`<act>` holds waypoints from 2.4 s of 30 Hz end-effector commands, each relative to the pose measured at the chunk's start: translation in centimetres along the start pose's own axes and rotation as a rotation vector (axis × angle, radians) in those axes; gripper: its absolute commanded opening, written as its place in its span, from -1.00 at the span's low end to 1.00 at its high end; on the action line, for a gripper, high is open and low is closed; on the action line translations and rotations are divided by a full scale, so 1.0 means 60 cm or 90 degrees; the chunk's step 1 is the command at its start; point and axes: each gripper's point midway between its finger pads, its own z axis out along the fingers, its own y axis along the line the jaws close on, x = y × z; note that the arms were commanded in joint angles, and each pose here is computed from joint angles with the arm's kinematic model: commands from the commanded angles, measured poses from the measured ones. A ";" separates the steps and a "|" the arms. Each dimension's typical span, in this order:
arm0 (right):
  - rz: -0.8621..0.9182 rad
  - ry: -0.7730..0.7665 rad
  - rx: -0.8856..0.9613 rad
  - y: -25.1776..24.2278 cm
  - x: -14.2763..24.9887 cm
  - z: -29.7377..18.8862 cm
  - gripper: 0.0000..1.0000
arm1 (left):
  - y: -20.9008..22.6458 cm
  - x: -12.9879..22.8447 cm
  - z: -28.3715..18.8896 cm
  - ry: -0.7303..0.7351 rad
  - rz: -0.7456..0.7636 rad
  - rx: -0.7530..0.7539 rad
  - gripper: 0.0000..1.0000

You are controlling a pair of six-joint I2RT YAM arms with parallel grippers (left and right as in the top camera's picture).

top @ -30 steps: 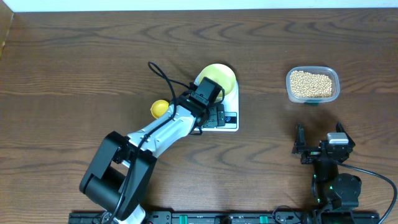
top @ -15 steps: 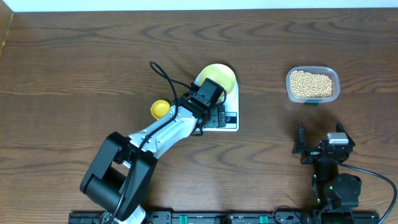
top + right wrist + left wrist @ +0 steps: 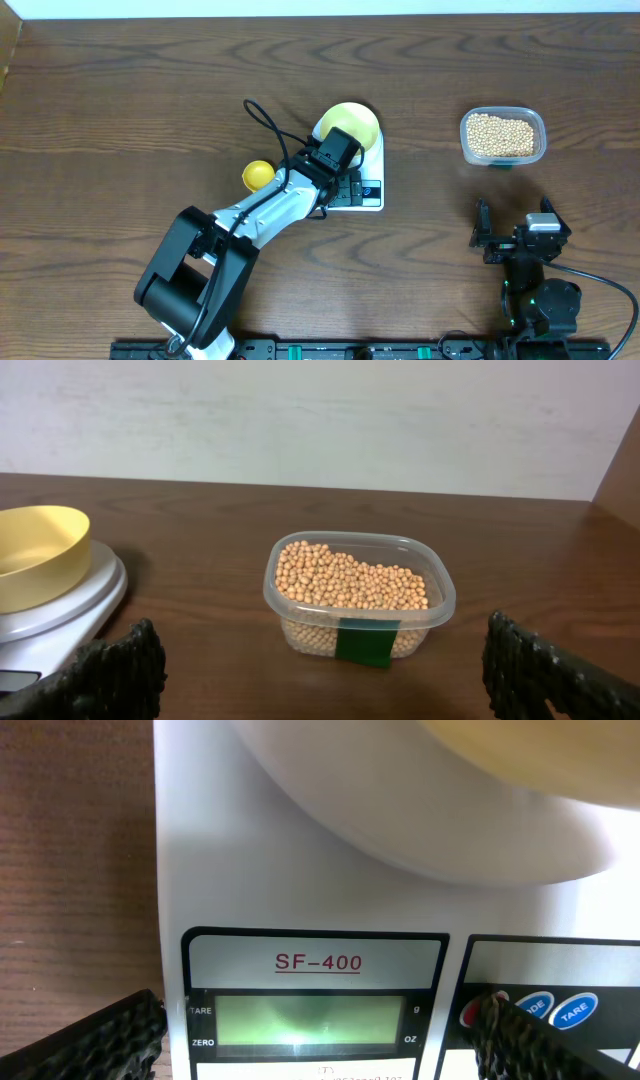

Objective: Scoop item into bowl and weigh 50g on scale

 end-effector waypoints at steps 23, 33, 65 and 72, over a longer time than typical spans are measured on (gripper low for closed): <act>-0.005 0.000 0.003 -0.002 0.001 0.000 0.98 | 0.026 0.017 0.027 0.020 -0.001 -0.051 0.99; -0.005 0.000 0.003 -0.002 0.001 0.000 0.98 | -0.018 -0.037 -0.063 -0.064 -0.005 0.032 0.99; -0.005 0.000 0.003 -0.002 0.001 0.000 0.98 | 0.126 0.014 -0.256 -0.130 0.017 -0.139 0.99; -0.005 0.000 0.003 -0.002 0.001 0.000 0.98 | 0.123 0.021 -0.248 -0.097 -0.083 -0.087 0.99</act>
